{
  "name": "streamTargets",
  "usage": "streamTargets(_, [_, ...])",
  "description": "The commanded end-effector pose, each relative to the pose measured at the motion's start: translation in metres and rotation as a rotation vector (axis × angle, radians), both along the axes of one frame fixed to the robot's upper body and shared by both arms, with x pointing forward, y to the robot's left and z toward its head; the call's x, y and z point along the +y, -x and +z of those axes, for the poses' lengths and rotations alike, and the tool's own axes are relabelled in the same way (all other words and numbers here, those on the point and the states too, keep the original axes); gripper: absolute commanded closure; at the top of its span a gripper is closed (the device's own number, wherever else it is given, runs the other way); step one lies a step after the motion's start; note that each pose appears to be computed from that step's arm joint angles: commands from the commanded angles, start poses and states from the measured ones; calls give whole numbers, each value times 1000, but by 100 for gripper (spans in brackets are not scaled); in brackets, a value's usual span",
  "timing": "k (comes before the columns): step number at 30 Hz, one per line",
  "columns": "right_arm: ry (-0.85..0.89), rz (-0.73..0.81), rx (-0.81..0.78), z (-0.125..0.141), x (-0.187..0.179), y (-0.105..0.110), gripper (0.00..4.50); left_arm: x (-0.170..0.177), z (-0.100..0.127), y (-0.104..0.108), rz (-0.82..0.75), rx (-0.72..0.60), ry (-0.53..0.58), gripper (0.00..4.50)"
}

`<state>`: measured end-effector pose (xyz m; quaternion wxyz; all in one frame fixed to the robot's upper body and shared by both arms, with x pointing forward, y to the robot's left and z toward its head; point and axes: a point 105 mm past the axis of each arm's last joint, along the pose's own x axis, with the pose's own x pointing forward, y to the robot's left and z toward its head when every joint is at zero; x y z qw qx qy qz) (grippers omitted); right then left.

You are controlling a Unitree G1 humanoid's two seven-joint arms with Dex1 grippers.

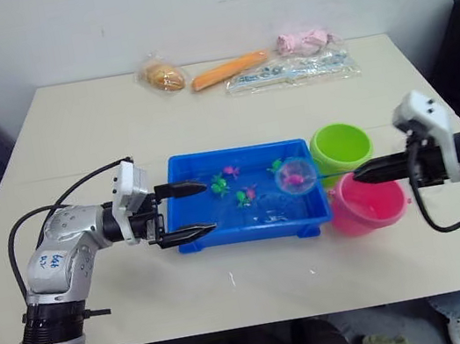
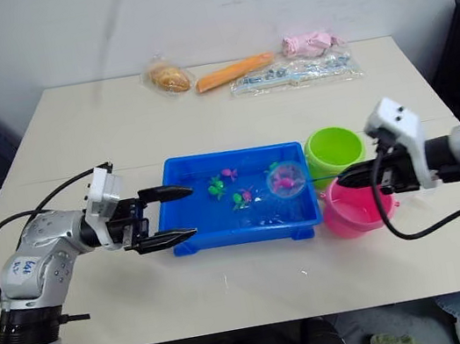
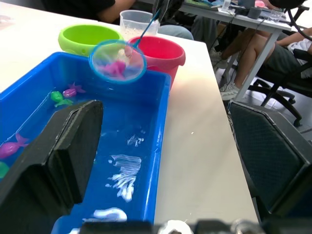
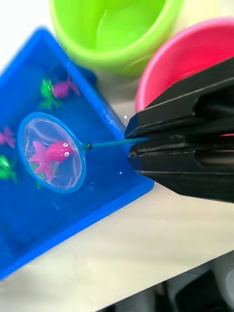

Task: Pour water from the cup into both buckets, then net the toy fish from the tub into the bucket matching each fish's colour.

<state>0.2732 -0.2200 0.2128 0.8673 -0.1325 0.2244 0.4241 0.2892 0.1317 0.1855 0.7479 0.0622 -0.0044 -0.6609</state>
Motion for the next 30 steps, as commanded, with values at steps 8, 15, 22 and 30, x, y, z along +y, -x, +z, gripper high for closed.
streamTargets(8, [-73,-206,-152,11,-30,64,450,-18,13,2,-86,-40,68,7])
streamTargets(15, [-19,-401,-218,-25,-63,93,450,-38,7,3,-143,-10,110,7])
streamTargets(22, [66,-427,-303,-37,-71,95,450,-40,2,5,-152,-6,101,7])
streamTargets(30, [108,-493,-400,-50,-84,86,450,-43,0,6,-144,-10,109,7])
